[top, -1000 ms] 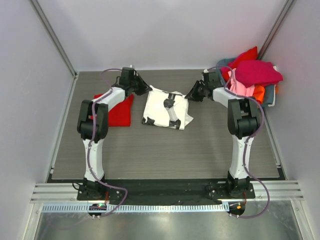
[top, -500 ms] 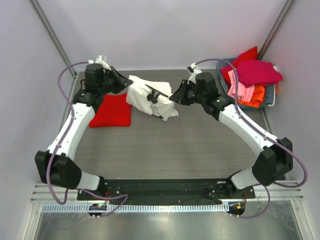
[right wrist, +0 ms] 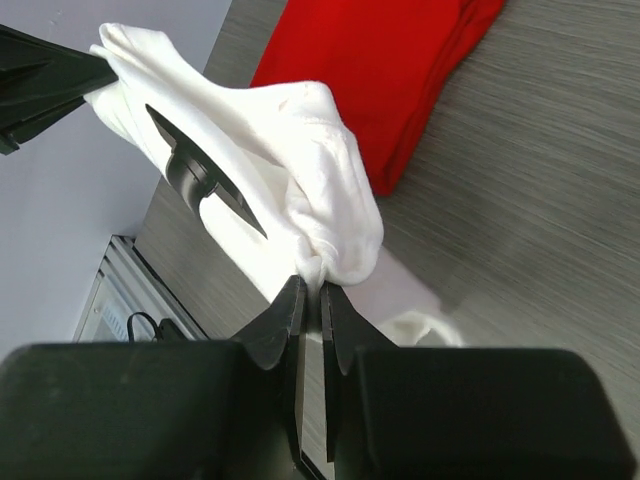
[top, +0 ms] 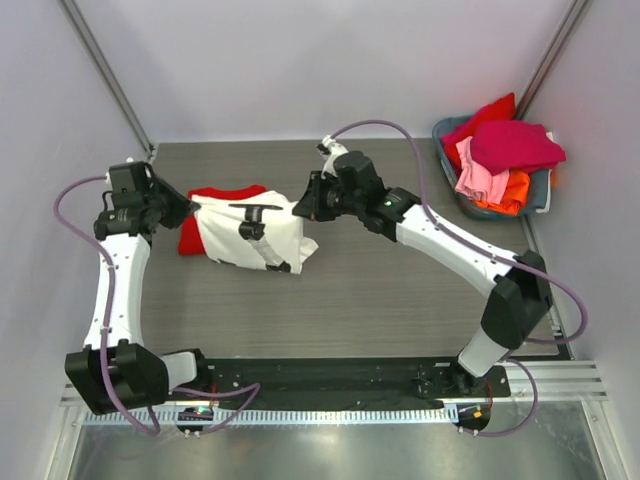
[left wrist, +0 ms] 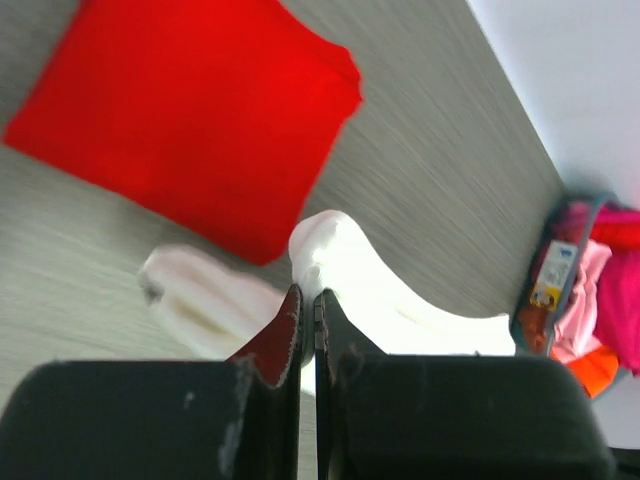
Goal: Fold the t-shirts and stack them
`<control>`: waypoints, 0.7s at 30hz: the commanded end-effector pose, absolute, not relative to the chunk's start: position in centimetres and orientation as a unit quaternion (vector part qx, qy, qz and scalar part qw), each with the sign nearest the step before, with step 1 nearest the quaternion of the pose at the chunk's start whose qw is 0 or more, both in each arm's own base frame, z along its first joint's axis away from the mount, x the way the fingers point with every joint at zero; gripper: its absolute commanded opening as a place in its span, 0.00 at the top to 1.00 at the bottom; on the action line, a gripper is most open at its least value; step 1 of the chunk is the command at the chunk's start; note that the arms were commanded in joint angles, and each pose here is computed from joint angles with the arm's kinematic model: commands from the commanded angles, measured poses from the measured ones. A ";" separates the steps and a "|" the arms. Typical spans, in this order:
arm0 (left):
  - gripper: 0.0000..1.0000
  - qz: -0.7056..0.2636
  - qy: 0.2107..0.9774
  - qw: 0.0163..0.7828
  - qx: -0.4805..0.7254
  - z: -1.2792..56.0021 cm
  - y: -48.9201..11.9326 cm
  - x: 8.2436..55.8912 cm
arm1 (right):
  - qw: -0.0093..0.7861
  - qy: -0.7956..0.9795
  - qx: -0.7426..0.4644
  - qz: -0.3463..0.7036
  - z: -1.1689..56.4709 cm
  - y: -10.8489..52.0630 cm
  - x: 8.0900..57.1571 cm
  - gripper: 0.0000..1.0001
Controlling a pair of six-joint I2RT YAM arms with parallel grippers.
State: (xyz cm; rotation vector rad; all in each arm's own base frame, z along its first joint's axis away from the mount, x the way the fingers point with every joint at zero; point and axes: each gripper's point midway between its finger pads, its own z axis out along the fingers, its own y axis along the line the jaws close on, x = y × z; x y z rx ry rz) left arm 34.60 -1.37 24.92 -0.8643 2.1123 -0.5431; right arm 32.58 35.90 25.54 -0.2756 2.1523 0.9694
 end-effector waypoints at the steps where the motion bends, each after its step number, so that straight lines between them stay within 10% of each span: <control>1: 1.00 -0.159 0.814 0.418 -0.372 25.7 3.9 34.8 | 0.400 0.830 -0.102 0.376 27.5 37.3 34.3 0.99; 21: 1.00 -0.125 0.786 0.410 -0.446 25.1 12.1 36.5 | 0.388 0.832 -0.106 0.382 25.1 46.5 37.5 0.99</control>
